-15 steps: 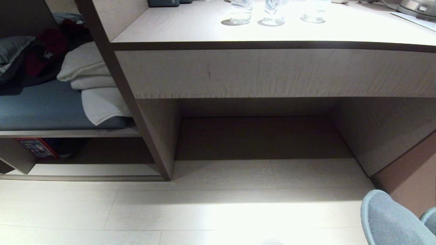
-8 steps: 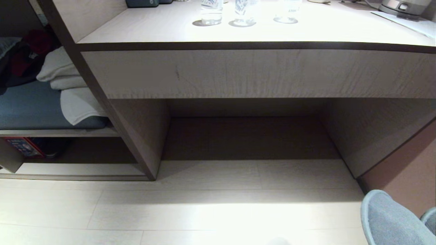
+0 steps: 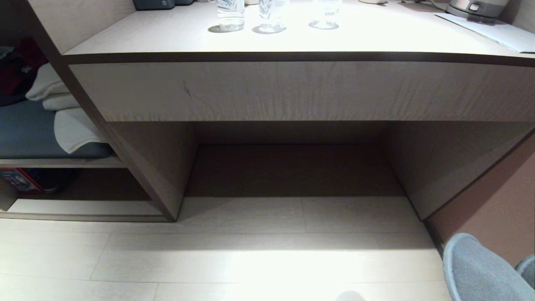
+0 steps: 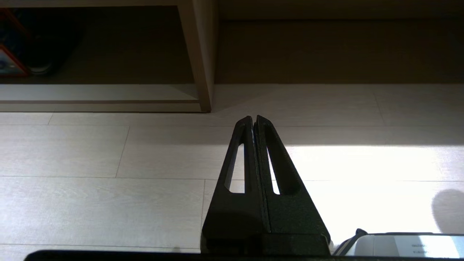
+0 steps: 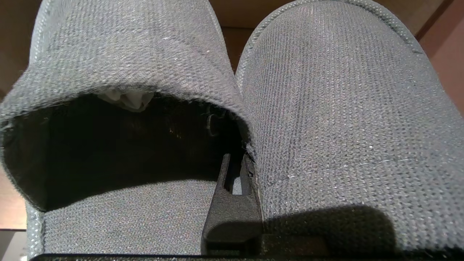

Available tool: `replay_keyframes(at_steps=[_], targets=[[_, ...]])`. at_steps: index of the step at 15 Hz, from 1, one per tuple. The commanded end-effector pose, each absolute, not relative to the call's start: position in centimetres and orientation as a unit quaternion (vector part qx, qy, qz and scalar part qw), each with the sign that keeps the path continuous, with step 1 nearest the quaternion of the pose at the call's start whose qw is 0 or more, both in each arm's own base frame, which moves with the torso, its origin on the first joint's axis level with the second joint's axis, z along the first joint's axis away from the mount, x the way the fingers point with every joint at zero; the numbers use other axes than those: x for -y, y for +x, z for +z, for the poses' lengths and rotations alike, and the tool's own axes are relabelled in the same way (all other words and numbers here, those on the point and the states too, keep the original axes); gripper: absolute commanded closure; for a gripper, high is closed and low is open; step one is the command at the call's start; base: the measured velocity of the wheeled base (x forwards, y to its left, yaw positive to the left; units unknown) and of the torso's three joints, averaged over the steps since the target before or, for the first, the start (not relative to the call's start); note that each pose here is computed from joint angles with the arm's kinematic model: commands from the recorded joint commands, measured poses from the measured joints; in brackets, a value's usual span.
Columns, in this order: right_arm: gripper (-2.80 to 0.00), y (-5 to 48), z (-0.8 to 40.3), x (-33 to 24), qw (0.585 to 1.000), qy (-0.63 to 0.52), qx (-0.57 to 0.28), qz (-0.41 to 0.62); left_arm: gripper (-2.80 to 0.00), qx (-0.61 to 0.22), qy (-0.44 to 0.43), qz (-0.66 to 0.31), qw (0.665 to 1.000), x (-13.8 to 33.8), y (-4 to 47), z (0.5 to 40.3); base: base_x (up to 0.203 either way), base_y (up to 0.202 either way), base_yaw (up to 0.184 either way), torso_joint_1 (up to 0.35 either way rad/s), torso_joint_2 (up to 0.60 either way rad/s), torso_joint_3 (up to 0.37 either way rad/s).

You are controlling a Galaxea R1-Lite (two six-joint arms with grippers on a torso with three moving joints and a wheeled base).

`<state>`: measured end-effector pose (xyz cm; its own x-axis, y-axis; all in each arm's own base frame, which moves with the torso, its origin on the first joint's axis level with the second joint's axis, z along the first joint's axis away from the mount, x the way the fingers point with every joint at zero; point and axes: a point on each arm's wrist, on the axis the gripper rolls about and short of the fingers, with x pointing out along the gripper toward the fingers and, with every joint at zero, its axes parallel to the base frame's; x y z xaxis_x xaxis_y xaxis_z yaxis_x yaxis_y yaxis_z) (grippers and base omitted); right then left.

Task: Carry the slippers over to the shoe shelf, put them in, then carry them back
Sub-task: Place the slippers on the floor

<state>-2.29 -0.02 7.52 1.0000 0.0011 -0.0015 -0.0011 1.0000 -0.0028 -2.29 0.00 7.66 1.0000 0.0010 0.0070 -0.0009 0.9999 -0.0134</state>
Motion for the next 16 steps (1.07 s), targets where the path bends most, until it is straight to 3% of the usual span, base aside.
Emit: replay_keyframes(at_steps=[1,8,16], targets=[[0.00,-2.27,7.47,0.02,1.000,-0.002,-0.002,0.001,0.00,0.004,-0.007,0.001,1.000,0.00,-2.29,7.65,0.000,0.000,0.000,0.000,0.00,0.000],[0.00,-2.27,7.47,0.02,1.000,-0.002,-0.002,0.000,0.00,0.003,-0.008,0.002,1.000,0.00,-2.28,7.66,0.000,0.000,0.000,0.000,0.00,-0.015],[0.00,-2.27,7.47,0.02,1.000,-0.002,-0.002,0.001,0.00,0.003,-0.008,0.002,1.000,0.00,-2.28,7.66,0.000,0.000,0.000,0.005,0.00,-0.189]])
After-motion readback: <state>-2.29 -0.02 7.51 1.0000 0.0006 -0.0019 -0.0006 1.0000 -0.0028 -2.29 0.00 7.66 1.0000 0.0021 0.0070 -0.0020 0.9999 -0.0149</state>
